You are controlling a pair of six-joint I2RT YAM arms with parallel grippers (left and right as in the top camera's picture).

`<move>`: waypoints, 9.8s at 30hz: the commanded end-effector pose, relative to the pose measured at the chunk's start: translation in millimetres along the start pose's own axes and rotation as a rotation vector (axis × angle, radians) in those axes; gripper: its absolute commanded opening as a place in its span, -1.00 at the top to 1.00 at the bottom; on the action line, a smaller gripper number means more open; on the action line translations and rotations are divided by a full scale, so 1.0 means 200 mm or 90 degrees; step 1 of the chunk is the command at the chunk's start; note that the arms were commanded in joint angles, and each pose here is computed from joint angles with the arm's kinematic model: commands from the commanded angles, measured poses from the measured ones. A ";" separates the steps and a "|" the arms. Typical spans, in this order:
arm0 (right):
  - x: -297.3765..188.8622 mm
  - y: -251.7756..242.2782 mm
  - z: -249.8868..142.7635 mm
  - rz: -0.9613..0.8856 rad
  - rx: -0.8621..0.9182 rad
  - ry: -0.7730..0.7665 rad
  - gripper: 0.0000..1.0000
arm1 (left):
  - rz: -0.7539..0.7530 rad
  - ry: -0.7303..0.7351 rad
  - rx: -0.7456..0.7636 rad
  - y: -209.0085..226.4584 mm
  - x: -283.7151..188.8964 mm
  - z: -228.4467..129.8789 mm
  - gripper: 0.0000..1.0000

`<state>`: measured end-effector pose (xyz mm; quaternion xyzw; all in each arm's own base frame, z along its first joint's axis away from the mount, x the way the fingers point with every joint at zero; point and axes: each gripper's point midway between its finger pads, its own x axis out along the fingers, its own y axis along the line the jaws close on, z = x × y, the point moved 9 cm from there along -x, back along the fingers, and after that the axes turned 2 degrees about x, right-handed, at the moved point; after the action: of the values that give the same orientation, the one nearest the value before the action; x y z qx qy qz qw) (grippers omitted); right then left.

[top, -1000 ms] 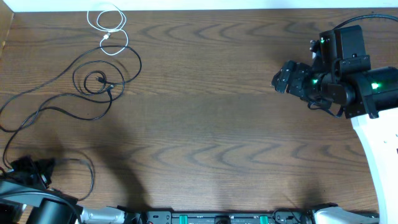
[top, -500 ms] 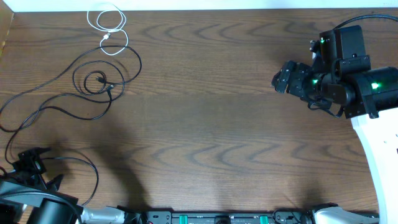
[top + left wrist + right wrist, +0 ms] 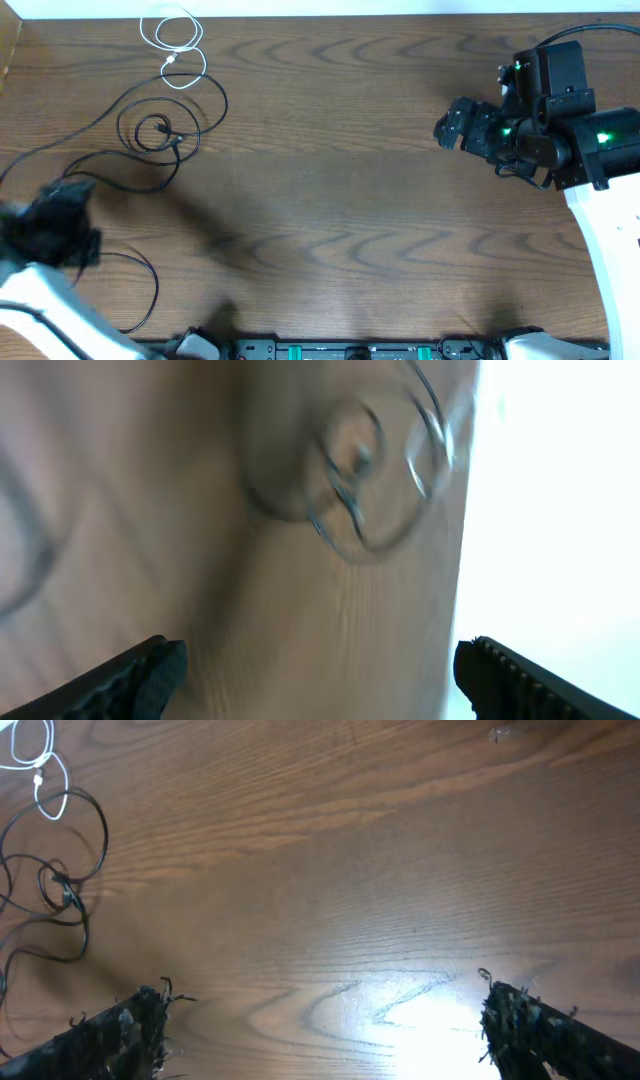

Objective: Untangle cables

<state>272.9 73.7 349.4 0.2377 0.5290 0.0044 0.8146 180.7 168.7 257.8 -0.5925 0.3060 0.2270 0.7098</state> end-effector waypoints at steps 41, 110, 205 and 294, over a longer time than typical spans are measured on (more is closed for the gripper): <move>-0.70 -0.38 -0.72 0.017 -0.139 -0.150 -0.99 | 0.081 0.189 0.609 -0.32 0.08 -0.98 -0.84; -0.37 -0.67 -0.79 -0.056 -0.202 -0.456 -0.99 | 0.081 0.189 0.609 -0.32 0.08 -0.98 -0.85; 0.46 -0.80 -0.68 0.000 -0.321 -0.666 -0.99 | 0.091 0.190 0.611 -0.31 0.07 -0.98 -0.86; 0.46 -0.80 -0.68 0.000 -0.321 -0.666 -0.98 | -0.256 -0.344 0.814 0.30 0.32 -0.92 -0.96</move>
<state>156.6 8.1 163.9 0.0109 0.0368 0.0140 0.9992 154.7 -5.6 163.2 -0.0483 0.0560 -0.0093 0.9972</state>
